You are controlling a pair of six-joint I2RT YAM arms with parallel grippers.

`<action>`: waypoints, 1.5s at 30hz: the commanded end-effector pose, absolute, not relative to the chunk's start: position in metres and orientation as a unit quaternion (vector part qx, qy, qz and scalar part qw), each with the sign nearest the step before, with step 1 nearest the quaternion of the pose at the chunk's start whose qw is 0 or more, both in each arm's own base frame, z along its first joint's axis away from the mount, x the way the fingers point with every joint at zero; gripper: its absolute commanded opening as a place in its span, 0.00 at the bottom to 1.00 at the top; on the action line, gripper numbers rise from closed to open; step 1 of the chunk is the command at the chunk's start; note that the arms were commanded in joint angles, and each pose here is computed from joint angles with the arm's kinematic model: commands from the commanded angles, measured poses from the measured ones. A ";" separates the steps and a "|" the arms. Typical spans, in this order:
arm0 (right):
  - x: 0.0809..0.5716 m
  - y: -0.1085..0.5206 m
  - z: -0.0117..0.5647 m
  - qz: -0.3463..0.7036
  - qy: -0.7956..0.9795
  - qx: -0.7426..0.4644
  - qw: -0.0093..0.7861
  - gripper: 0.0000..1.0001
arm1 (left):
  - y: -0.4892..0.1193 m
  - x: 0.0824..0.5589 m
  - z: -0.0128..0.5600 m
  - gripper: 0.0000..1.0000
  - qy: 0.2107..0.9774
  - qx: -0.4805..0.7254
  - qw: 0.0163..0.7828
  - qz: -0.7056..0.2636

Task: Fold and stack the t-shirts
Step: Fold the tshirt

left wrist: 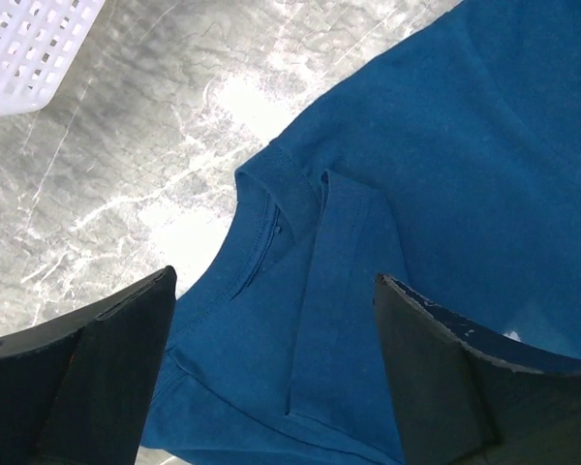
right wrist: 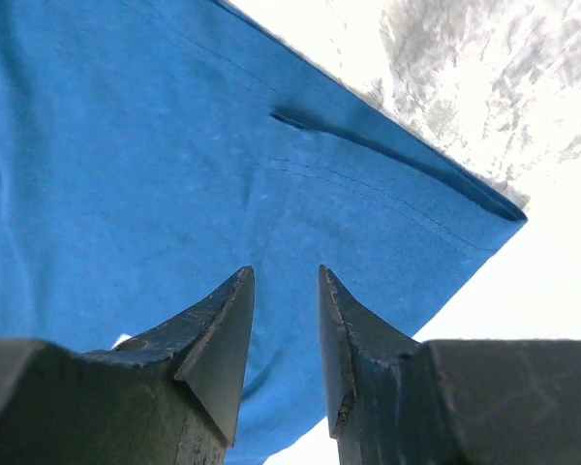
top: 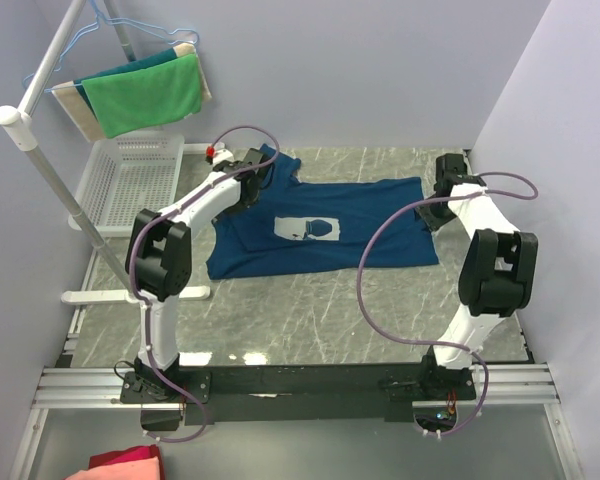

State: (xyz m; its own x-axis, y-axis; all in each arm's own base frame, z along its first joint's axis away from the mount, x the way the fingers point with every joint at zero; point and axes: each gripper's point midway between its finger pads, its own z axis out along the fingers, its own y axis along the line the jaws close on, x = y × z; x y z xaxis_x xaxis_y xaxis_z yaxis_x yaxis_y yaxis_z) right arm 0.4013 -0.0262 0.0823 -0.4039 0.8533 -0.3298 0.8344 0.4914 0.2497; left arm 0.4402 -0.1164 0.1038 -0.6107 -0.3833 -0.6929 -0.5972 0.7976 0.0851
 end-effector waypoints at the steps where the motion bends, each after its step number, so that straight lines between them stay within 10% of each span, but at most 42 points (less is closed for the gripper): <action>1: 0.410 -0.022 0.115 0.013 0.840 0.478 0.256 0.39 | -0.118 0.437 0.141 0.88 0.878 -0.279 0.370 0.118; 14: 0.355 0.024 0.066 0.000 0.896 0.403 0.188 0.39 | -0.120 0.349 0.095 0.84 0.922 -0.250 0.287 0.070; 45: 0.284 0.011 0.004 -0.091 0.914 0.394 0.028 0.32 | -0.070 0.304 0.039 0.86 0.923 -0.220 0.209 0.235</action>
State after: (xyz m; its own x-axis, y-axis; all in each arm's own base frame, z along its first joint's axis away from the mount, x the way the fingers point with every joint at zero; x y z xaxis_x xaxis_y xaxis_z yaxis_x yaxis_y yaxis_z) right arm 0.3236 0.0287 0.0130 -0.6955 0.6979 -0.1707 0.7075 0.7067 0.0066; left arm 0.3221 -0.0851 0.0322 -0.8076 -0.3216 -0.4943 -0.5005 0.8171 0.2862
